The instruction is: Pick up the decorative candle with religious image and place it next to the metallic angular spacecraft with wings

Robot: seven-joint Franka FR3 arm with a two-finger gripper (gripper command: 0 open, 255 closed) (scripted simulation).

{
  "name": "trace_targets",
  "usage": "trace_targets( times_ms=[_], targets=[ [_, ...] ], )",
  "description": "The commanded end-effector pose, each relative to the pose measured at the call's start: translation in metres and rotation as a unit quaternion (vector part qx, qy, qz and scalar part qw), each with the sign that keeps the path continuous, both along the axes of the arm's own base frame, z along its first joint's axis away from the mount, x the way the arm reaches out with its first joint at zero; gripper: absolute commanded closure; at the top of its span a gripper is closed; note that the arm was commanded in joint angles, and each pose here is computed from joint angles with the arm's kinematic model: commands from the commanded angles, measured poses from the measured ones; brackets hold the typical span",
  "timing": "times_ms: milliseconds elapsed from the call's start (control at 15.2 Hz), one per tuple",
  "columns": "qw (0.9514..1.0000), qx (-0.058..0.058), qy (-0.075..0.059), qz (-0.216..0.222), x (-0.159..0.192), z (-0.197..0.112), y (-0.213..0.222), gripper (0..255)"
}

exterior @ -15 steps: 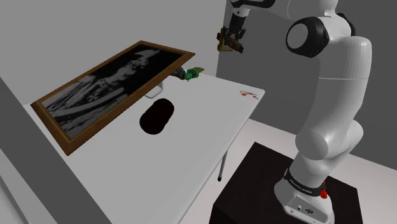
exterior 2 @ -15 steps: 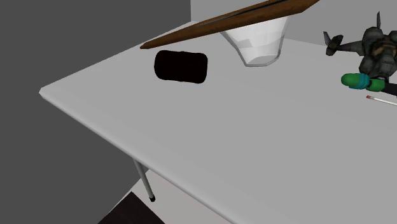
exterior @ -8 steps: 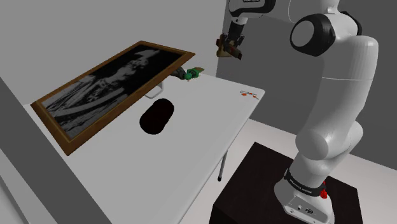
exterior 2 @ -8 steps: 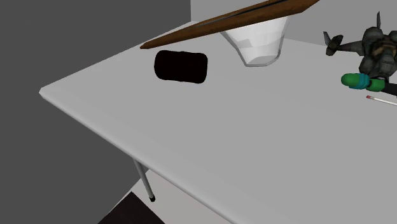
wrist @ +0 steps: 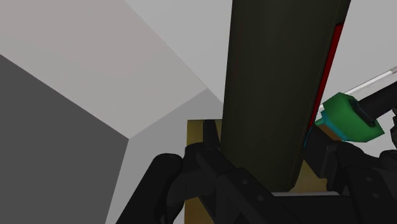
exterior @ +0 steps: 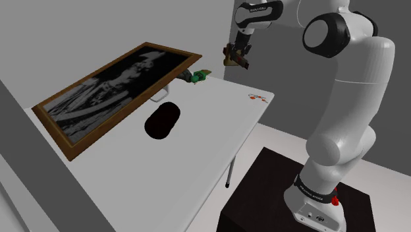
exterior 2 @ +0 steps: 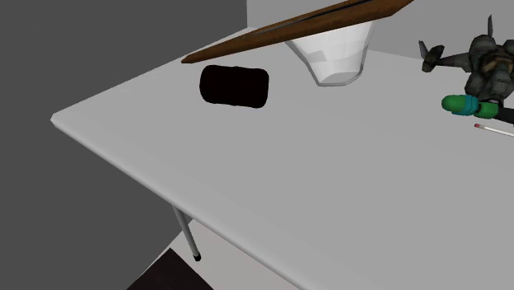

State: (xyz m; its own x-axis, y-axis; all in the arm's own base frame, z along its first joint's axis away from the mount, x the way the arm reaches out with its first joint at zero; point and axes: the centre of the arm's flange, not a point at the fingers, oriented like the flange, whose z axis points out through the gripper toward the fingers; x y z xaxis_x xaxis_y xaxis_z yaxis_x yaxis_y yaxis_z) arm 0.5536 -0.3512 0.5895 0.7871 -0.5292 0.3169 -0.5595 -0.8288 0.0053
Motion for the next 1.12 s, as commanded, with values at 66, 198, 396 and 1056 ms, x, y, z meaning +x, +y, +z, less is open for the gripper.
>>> trace_targets(
  times_ms=[66,198,396,1056],
  targets=[
    [1.0,-0.001,-0.001,0.0,0.0,-0.015,0.001,255],
    [1.0,-0.001,-0.001,0.0,0.0,-0.025,0.001,255],
    [1.0,-0.001,-0.001,0.0,0.0,-0.041,0.001,255],
    [1.0,-0.001,-0.001,0.0,0.0,-0.094,0.001,255]
  ],
)
